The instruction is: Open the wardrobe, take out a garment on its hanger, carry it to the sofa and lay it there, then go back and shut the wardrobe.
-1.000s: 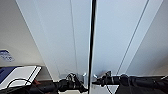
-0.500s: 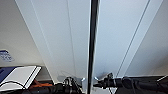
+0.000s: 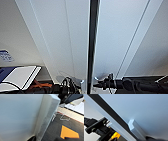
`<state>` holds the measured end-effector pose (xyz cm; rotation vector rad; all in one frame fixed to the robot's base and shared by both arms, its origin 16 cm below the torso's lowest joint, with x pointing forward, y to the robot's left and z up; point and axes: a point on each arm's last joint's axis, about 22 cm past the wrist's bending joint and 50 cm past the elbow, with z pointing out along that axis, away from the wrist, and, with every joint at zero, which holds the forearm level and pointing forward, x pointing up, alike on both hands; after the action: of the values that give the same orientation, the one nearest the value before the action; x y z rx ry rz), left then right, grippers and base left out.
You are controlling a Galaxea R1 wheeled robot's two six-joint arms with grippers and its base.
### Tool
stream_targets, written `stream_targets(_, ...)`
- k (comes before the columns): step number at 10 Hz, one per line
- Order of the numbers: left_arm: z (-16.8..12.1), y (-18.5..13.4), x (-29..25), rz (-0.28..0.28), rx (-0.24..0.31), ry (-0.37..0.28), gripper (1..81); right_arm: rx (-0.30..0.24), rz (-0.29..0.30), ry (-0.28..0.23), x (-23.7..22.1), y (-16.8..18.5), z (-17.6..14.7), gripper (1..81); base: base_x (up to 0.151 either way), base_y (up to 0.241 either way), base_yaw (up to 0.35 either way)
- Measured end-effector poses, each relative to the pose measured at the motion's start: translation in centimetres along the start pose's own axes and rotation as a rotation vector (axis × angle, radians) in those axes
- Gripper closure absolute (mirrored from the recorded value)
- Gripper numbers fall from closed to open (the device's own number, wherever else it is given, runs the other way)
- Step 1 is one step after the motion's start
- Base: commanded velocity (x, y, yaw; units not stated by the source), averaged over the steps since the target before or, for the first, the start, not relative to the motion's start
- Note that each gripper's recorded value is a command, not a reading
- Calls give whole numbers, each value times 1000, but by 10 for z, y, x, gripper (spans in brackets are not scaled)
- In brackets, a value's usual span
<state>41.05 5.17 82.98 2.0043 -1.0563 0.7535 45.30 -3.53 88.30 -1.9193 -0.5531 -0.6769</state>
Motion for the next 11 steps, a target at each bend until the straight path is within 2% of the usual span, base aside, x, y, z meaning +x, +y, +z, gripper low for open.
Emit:
stream_targets(3, -3, 5, 0, -12, -13, 30, 10, 6, 12, 21, -5, -3, -3, 10, 0, 0, 0)
stream_targets(6, -6, 9, -5, -5, -17, 43, 10, 13, 25, 21, -14, -7, -11, 10, 0, 0, 0)
stream_targets(11, -23, 27, -23, -11, -34, 36, 10, 20, 34, 27, -20, -12, -17, 10, 0, 0, 0)
